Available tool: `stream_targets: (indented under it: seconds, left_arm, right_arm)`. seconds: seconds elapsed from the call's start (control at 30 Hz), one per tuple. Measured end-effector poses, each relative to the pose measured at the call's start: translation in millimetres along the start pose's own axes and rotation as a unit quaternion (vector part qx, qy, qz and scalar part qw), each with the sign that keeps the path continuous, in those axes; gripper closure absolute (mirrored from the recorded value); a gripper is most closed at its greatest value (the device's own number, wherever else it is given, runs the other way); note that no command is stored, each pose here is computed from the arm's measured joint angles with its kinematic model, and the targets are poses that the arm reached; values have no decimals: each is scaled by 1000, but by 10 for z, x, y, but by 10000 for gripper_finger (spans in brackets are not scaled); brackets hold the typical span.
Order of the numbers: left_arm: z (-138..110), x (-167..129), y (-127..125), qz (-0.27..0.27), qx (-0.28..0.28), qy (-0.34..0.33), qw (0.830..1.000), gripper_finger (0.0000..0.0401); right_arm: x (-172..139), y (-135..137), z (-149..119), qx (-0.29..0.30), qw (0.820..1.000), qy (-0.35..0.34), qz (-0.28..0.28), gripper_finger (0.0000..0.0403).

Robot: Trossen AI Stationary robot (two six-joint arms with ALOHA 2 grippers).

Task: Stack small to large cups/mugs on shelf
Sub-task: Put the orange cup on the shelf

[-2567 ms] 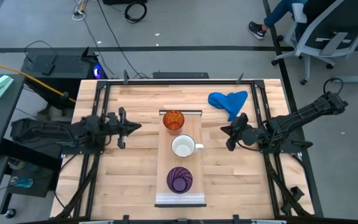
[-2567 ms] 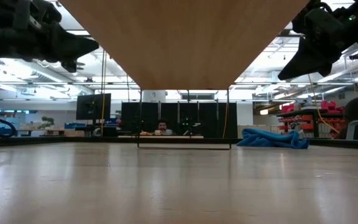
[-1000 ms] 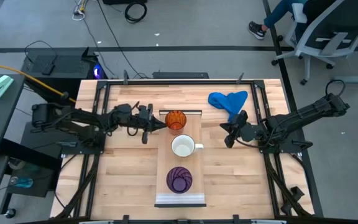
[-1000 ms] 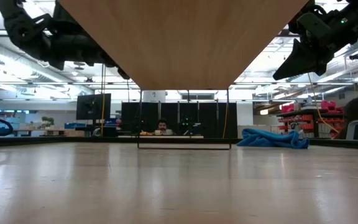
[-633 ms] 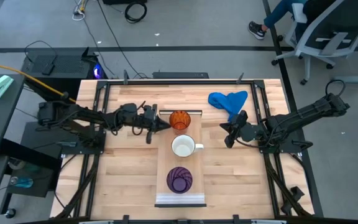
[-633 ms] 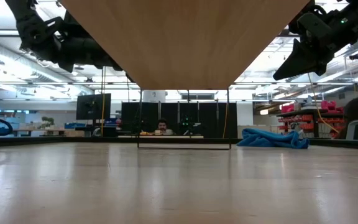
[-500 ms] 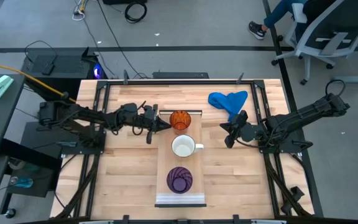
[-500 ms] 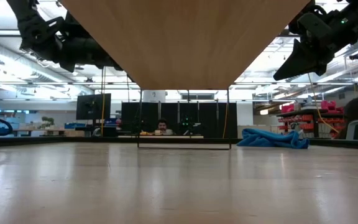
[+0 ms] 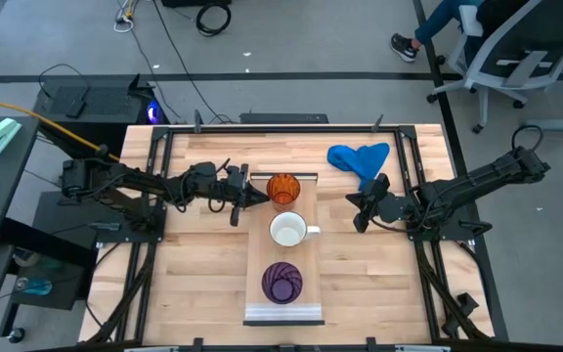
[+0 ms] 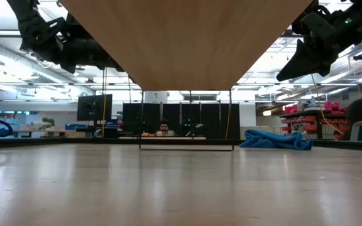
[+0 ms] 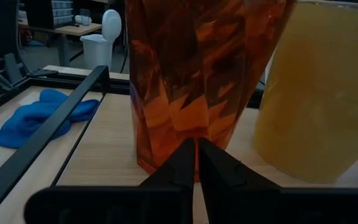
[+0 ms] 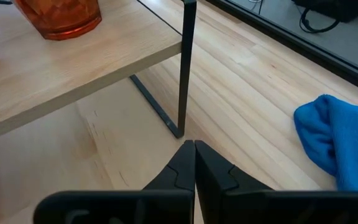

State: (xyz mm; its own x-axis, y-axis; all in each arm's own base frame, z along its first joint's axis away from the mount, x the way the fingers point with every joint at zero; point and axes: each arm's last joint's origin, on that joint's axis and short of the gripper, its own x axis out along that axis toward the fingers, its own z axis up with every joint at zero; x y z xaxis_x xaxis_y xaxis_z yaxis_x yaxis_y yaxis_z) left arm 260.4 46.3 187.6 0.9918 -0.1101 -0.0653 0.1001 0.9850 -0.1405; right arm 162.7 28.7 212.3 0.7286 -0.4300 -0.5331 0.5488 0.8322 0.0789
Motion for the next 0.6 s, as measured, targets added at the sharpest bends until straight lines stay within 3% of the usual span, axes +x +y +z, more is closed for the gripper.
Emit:
stream_targets:
  seconds: [0.23, 0.6]
  left_arm:
    - [1, 0, 0, 0, 0, 0, 1000, 395]
    - [-1, 0, -1, -1, -3, 0, 1000, 376]
  right_arm:
    - [0, 0, 0, 0, 1000, 0, 0, 393]
    - [0, 0, 0, 0, 1000, 0, 0, 393]
